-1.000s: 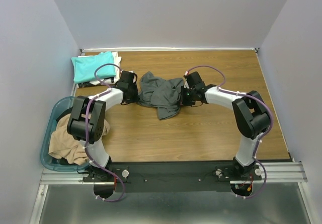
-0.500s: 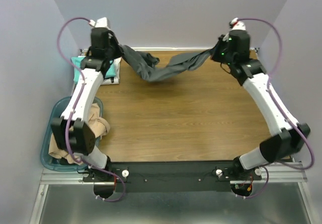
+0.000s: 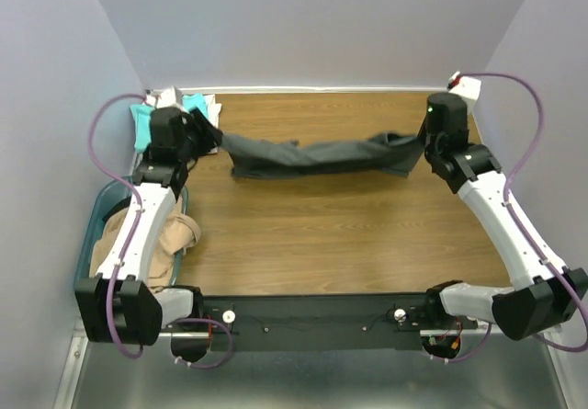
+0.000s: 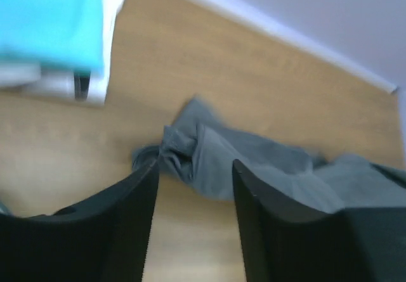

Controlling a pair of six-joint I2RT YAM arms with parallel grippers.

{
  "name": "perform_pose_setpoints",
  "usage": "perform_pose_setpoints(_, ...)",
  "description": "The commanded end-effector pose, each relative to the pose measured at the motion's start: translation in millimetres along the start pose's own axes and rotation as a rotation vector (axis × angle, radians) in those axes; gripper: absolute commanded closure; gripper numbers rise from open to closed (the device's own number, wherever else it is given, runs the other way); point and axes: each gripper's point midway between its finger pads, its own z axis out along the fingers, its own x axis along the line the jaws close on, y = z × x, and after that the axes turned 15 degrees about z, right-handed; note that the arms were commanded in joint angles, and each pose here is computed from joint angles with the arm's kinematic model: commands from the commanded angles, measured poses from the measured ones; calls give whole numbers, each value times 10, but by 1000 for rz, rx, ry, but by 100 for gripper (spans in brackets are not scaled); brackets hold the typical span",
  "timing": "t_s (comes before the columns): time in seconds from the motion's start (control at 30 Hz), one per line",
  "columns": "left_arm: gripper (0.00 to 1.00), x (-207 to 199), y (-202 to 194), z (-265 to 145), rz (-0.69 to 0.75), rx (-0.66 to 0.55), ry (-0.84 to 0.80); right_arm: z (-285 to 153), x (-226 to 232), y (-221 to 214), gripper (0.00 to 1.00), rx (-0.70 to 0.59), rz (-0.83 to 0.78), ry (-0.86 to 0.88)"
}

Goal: Fold and stack the t-shirts
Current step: Flatten the tshirt out

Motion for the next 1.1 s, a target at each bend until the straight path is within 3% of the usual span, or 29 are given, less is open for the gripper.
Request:
perform_pose_setpoints(0.0, 34, 37, -842, -44, -51, 198, -33, 50, -506, -675, 41, 131, -42, -170)
perform_pose_setpoints(0.03, 32, 66, -906, -68, -47, 205, -25, 39, -503, -816, 27, 172, -15, -159)
perform_pose_setpoints(0.1, 30, 133, -1080, -114, -36, 232, -10, 41, -539, -1115, 21, 250, -13, -146)
perform_pose_setpoints(0.23, 30, 204, -1337, -68, 5, 299, -3, 14, -425, -1634, 18, 437, 4, -64)
perform_pose_setpoints(0.4, 29, 152, -1502, 141, 37, 351, -9, 69, -253, -1967, 18, 523, 5, 55)
perform_pose_setpoints(0.57, 29, -175, -1285, 458, 70, 299, -78, 246, -289, -2303, 27, 568, -42, 53)
perform_pose_setpoints(0.77, 29, -477, -1397, 964, 143, 366, -125, 459, -284, -2548, 38, 590, -61, 50)
perform_pose_setpoints(1.07, 29, -641, -1464, 1209, 176, 405, -172, 725, -321, -2740, 46, 617, -69, 6)
